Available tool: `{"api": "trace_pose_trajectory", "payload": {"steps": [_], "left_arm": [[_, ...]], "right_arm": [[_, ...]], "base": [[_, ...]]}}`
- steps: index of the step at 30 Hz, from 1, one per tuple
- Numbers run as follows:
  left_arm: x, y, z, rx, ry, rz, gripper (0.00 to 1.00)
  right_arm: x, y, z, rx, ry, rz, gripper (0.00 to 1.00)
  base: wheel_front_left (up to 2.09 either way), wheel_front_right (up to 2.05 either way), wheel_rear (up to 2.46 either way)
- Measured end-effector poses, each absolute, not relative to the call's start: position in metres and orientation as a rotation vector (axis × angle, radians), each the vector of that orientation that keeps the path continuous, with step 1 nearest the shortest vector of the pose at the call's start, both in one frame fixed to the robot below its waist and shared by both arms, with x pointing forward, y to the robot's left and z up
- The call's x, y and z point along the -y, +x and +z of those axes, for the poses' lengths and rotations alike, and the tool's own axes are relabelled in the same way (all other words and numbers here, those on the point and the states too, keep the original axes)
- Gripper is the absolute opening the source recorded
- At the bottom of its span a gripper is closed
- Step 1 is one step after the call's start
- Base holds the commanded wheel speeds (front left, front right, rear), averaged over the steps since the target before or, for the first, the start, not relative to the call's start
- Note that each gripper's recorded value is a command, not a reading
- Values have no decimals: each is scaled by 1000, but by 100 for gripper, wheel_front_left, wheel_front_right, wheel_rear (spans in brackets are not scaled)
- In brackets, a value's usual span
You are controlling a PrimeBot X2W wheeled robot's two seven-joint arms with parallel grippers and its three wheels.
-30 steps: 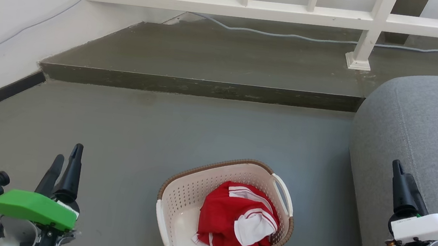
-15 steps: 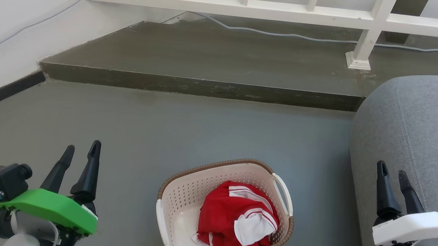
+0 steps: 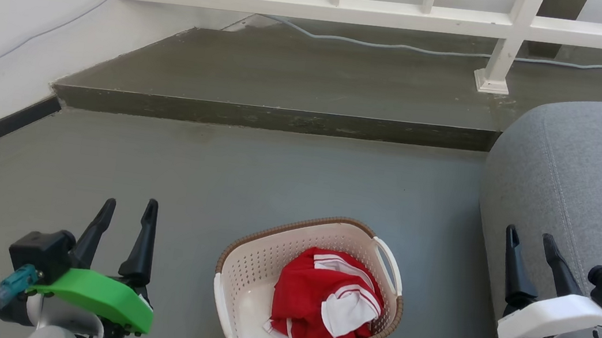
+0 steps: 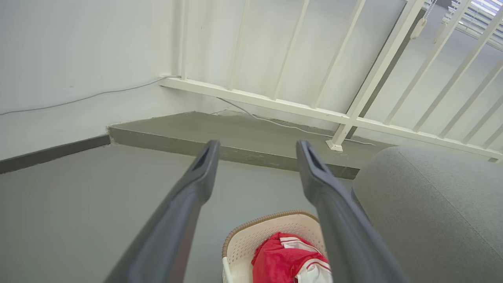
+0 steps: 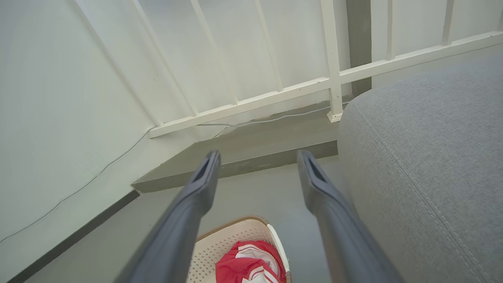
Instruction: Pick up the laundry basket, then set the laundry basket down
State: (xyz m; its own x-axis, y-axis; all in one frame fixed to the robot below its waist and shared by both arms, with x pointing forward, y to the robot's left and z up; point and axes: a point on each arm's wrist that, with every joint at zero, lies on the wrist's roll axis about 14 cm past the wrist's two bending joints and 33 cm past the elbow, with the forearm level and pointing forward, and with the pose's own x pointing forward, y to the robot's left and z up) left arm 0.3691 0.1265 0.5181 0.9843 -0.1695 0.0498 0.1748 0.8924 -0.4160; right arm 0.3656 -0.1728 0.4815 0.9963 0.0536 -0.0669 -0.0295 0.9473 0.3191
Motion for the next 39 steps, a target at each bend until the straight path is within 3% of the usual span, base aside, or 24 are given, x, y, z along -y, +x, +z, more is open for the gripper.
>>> {"api": "trace_pose_trajectory", "payload": {"steps": [22,39], "left_arm": [[-112,364,512,44,-202,-207,100],[-118,363,505,24,-192,-173,100]], "right_arm": [[158,362,485,-8,38,105,100],[156,362,486,-2,67,94,100]], "base": [[0,0,0],[0,0,0]]}}
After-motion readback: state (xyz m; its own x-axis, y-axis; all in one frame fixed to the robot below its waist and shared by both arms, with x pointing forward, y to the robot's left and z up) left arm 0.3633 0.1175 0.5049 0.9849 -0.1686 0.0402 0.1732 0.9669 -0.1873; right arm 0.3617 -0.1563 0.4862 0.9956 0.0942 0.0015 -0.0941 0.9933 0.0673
